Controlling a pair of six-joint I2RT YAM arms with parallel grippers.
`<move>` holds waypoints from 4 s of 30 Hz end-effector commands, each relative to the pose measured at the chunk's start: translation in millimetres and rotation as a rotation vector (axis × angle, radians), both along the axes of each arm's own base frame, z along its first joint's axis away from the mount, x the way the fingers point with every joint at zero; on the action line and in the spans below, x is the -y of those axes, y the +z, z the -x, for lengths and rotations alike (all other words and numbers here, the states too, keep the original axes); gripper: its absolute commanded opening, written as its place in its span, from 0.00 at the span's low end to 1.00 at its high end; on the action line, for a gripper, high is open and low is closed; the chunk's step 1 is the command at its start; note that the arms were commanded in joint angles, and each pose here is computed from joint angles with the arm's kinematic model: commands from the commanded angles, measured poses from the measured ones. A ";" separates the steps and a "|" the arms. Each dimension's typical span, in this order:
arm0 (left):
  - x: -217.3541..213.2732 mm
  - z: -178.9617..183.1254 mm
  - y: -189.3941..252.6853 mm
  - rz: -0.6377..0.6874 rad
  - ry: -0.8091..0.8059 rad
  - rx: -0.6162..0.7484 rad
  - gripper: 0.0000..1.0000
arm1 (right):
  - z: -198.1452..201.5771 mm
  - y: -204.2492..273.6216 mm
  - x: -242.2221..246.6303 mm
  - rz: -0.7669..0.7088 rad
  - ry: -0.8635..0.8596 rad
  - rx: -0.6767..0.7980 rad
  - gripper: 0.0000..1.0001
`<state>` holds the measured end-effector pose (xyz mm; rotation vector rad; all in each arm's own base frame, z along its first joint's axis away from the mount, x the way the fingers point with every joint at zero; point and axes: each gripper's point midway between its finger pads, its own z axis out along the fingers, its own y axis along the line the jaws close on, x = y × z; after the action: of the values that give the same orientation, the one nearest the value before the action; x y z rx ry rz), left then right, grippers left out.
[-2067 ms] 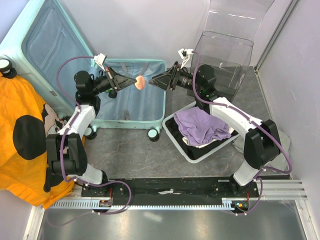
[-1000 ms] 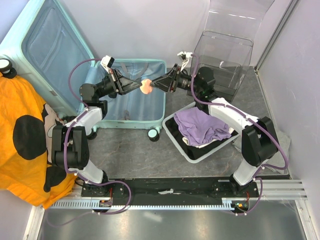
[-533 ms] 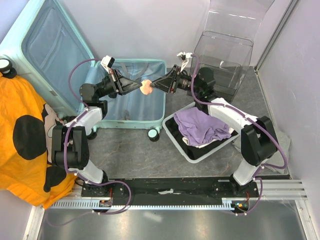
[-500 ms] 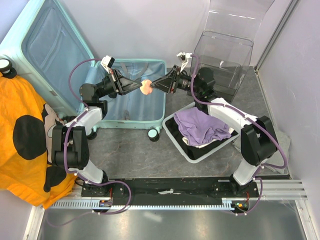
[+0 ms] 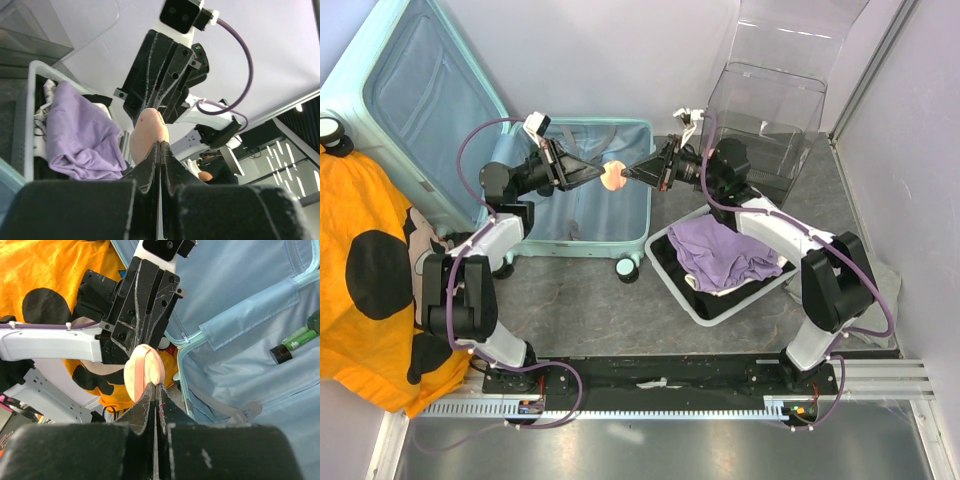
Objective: Open, take out, and arrange the luggage
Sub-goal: Place the personal item in the storage box.
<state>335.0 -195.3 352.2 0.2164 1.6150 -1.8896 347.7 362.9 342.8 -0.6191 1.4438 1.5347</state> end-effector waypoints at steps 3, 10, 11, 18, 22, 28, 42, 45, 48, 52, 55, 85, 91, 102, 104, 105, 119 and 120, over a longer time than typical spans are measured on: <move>-1.3 -1.4 -6.0 -0.141 0.053 0.064 0.39 | 0.7 31.5 31.1 -0.036 -0.141 0.143 0.00; -61.1 -34.7 -18.4 -0.457 0.458 0.094 0.99 | -62.0 8.7 142.9 0.313 -0.612 0.049 0.00; -69.6 -36.1 -18.9 -0.497 0.509 0.095 0.99 | -68.0 7.5 161.0 0.334 -0.666 0.036 0.00; -97.9 -33.1 -14.7 -0.626 0.700 0.149 0.99 | -113.6 -3.7 269.6 0.490 -1.024 -0.106 0.00; -98.5 -32.5 -21.7 -0.644 0.693 0.155 0.99 | -149.7 -33.7 293.0 0.568 -1.083 -0.187 0.00; -99.7 -33.6 -26.3 -0.657 0.691 0.156 0.99 | -197.4 -58.4 298.7 0.625 -1.048 -0.229 0.00; -96.4 -35.4 -32.5 -0.654 0.664 0.146 0.99 | -231.7 -115.0 272.8 0.644 -0.817 -0.316 0.00; -95.2 -35.0 -32.8 -0.649 0.657 0.144 0.99 | -233.7 -126.9 269.2 0.652 -0.785 -0.342 0.00; -94.3 -34.4 -32.2 -0.644 0.652 0.144 0.99 | -234.7 -137.1 267.0 0.662 -0.761 -0.362 0.00; -92.9 -33.6 -31.9 -0.640 0.646 0.147 0.99 | -230.3 -154.2 263.7 0.682 -0.713 -0.403 0.00; -91.7 -33.3 -31.9 -0.634 0.640 0.145 0.99 | -226.1 -160.6 263.5 0.703 -0.699 -0.417 0.00; -87.9 -26.6 -23.2 -0.606 0.630 0.168 0.99 | -216.7 -143.7 260.3 0.630 -0.708 -0.455 0.00; -87.3 -26.8 -23.3 -0.604 0.630 0.169 0.99 | -214.8 -138.5 262.4 0.610 -0.706 -0.452 0.00; -85.5 -27.0 -25.4 -0.607 0.625 0.165 0.99 | -209.5 -133.1 254.9 0.569 -0.649 -0.454 0.00; -84.7 -26.3 -25.5 -0.606 0.622 0.166 0.99 | -209.4 -134.4 255.5 0.568 -0.649 -0.458 0.00; -85.0 -26.9 -25.8 -0.606 0.623 0.166 0.99 | -209.4 -135.7 255.0 0.566 -0.646 -0.461 0.00; -82.8 -27.1 -27.6 -0.607 0.616 0.162 0.99 | -205.8 -160.1 255.3 0.595 -0.620 -0.500 0.00; -82.8 -27.1 -27.6 -0.607 0.616 0.162 0.99 | -205.5 -161.0 255.1 0.596 -0.617 -0.501 0.00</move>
<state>364.4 -108.2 312.4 0.0492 1.8824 -0.8759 553.9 107.5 167.7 -0.0365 2.2825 0.7753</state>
